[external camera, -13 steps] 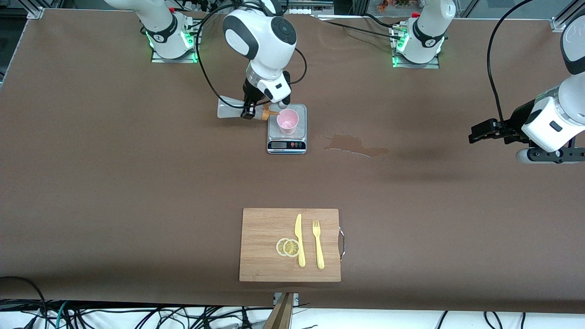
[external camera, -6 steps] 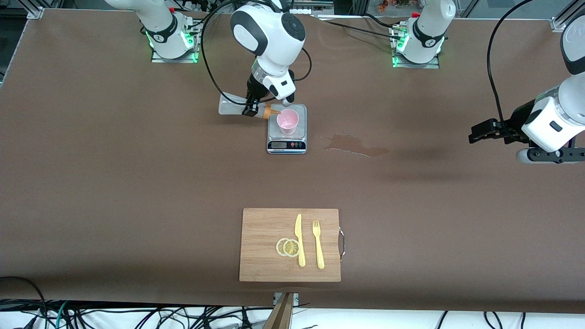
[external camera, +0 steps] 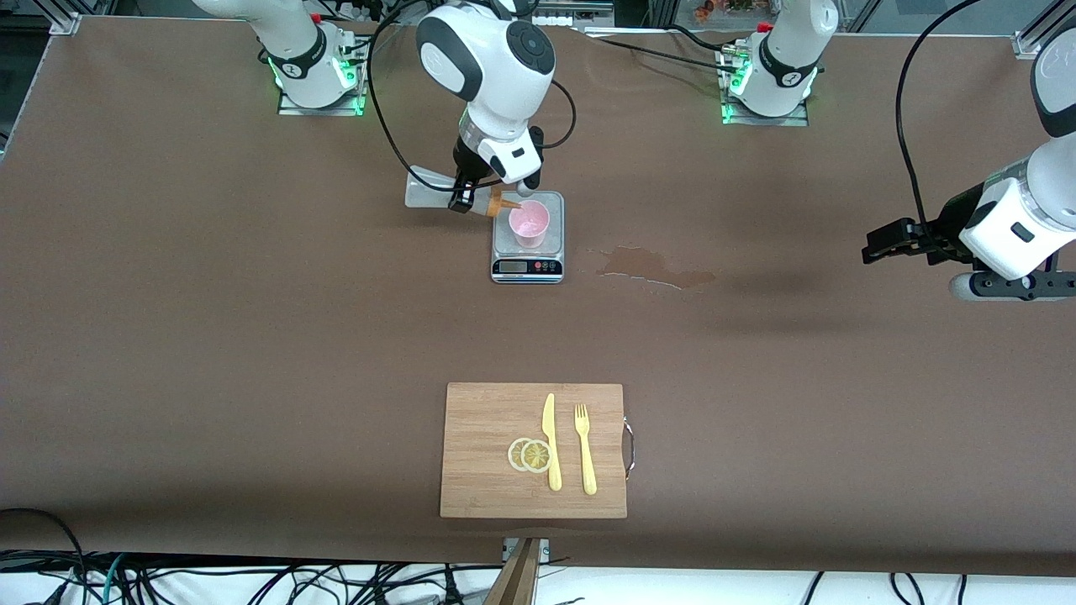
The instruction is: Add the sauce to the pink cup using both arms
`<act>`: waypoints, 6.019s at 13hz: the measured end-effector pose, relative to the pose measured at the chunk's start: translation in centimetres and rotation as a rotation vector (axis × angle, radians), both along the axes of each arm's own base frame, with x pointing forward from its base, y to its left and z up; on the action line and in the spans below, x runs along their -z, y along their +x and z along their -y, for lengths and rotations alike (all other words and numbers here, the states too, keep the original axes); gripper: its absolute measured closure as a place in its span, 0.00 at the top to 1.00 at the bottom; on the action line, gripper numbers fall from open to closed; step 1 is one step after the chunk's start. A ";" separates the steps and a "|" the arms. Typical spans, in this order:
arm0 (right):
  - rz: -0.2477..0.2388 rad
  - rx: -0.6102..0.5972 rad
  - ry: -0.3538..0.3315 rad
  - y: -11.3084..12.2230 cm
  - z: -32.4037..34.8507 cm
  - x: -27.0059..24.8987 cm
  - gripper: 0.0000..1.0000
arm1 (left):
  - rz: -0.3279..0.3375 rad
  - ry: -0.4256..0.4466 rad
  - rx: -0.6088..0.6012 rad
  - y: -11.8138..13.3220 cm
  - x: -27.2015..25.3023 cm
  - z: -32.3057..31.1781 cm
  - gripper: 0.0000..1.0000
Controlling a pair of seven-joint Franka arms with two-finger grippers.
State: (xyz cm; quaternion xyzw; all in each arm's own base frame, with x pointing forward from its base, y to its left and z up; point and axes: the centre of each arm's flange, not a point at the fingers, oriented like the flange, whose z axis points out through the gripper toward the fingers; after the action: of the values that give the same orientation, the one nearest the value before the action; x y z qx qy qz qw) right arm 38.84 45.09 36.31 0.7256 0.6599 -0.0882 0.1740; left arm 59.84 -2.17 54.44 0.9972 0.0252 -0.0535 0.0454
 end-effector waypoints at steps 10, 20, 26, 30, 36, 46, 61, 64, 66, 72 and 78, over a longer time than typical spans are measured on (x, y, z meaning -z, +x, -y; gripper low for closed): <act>-0.026 0.000 0.268 -0.1 1.7 -3.8 0.33 | 0.000 0.000 0.000 0.0 0.0 0.0 1.00; -0.180 -0.081 0.644 10.5 15.3 -8.4 0.33 | 0.000 0.000 -0.001 0.0 0.0 0.0 1.00; -0.258 -0.133 0.868 14.3 26.9 -7.8 0.33 | 0.000 0.000 -0.001 0.0 0.0 0.0 1.00; -0.303 -0.164 1.032 15.2 34.8 -5.0 0.33 | 0.000 0.000 -0.001 0.0 0.0 -0.1 1.00; -0.345 -0.269 1.280 15.0 43.1 3.7 0.33 | 0.000 0.000 -0.002 0.0 0.0 -0.1 1.00; -0.346 -0.200 1.704 11.5 49.1 22.2 0.33 | 0.000 0.000 -0.003 0.0 0.0 -0.2 1.00; -0.330 -0.200 1.712 12.0 51.5 23.9 1.00 | 0.000 0.000 -0.003 0.0 0.0 -0.2 1.00; -0.341 -0.177 1.634 12.6 56.0 22.3 1.00 | 0.000 0.000 -0.003 0.0 0.0 -0.2 1.00; -0.368 -0.119 1.561 13.2 59.5 20.5 1.00 | 0.000 0.000 -0.003 0.0 0.0 -0.2 1.00; -0.541 0.179 1.418 17.9 62.6 10.7 1.00 | 0.000 0.000 -0.003 0.0 0.0 -0.2 1.00; -0.670 0.561 1.237 21.1 61.2 -0.1 1.00 | 0.000 0.000 -0.003 0.0 0.0 -0.2 1.00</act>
State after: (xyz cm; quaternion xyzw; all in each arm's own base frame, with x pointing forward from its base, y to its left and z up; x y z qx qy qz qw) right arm 59.90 -16.11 36.45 0.7659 0.3974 0.0416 -0.5036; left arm 59.85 -1.97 54.44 0.9972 0.0269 -0.0534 0.0454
